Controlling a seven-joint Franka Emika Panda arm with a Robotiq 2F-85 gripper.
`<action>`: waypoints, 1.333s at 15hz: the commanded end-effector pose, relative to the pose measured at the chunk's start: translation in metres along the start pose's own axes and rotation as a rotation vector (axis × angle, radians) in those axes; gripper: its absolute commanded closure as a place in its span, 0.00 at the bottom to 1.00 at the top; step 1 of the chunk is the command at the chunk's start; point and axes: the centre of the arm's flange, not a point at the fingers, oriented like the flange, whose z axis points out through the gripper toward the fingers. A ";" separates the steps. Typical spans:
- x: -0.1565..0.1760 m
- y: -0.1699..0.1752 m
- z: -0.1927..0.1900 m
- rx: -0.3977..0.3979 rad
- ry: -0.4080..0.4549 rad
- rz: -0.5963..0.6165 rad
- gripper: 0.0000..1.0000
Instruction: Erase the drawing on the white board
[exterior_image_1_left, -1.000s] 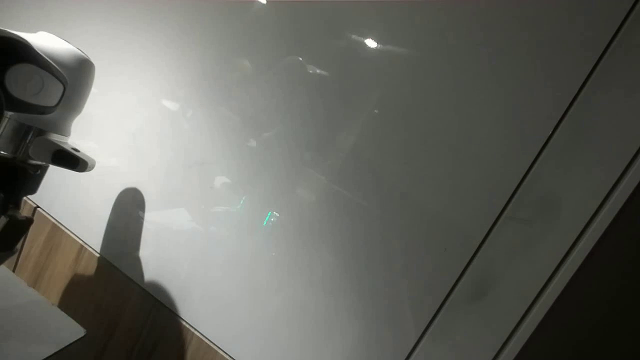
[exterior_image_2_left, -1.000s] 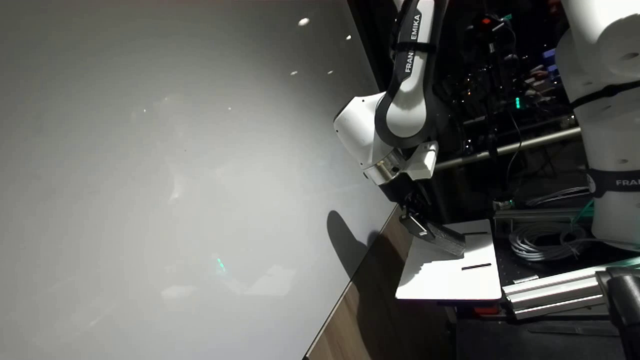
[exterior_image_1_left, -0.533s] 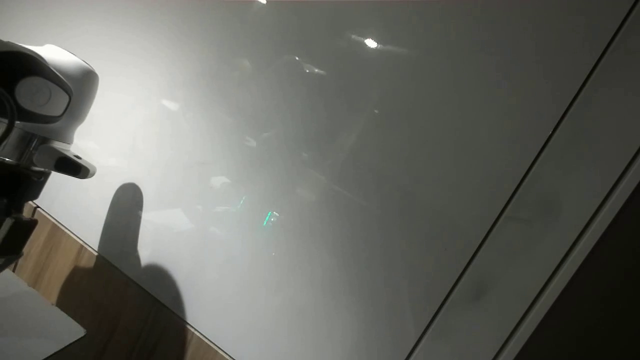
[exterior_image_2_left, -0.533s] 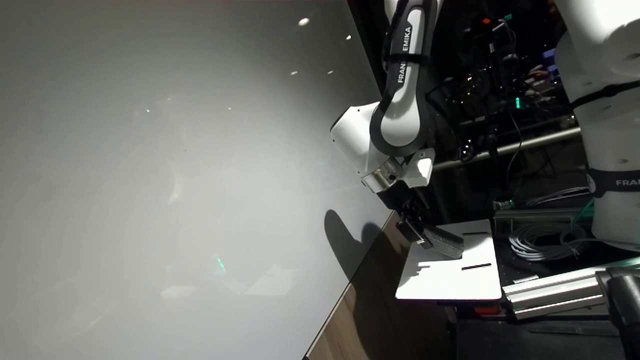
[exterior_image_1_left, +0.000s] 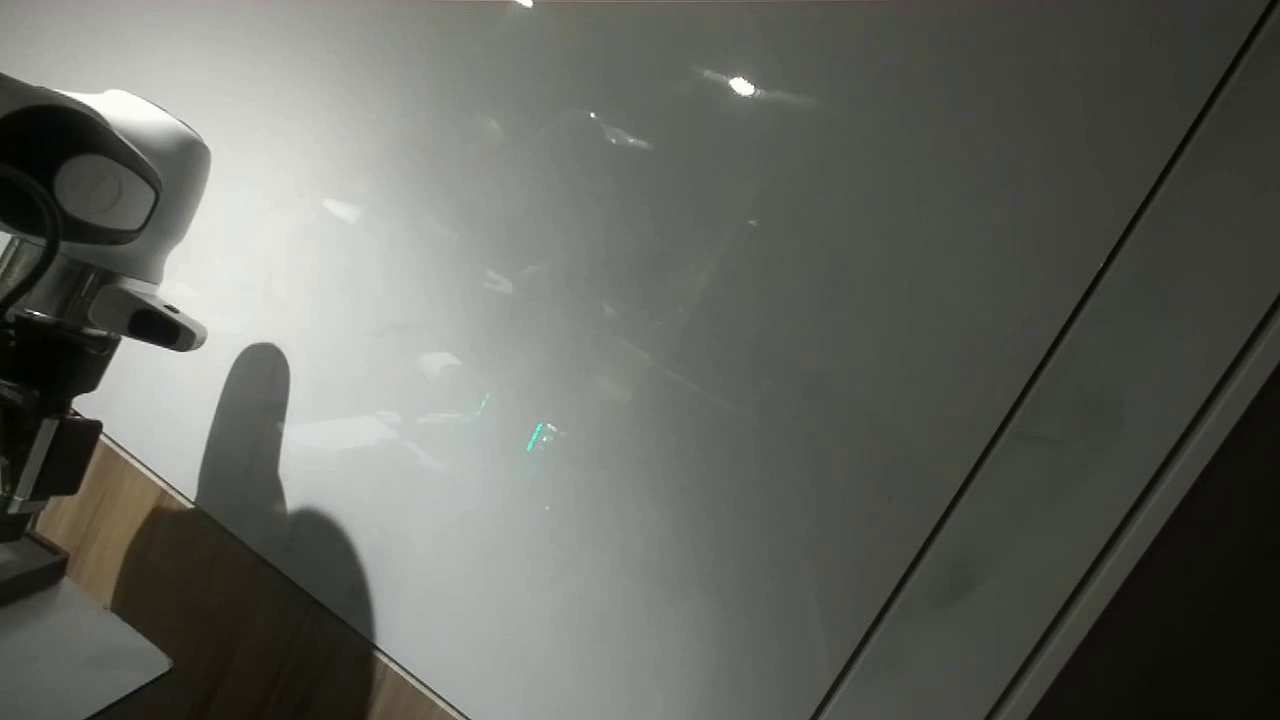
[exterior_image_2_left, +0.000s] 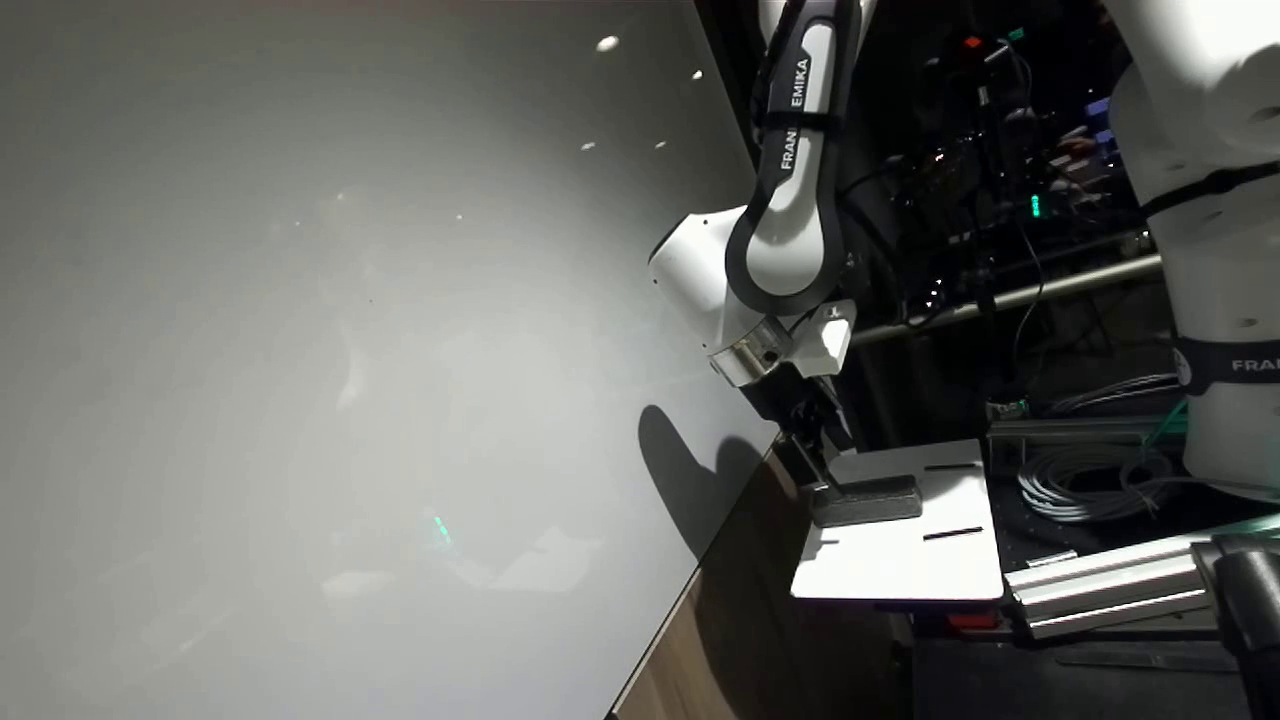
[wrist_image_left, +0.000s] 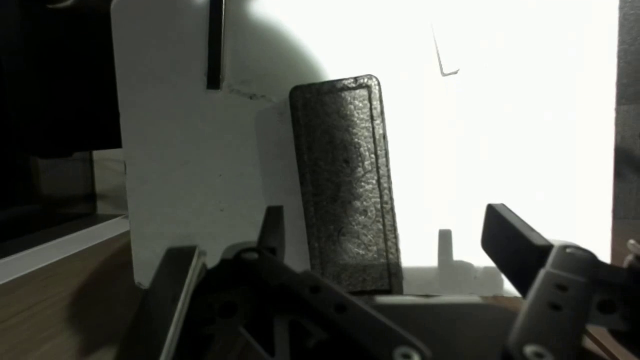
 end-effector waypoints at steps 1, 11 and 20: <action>-0.003 0.008 -0.011 0.031 0.002 -0.025 0.00; -0.079 0.048 -0.110 0.224 0.139 -0.140 0.00; -0.115 0.030 -0.190 0.152 0.267 -0.313 0.00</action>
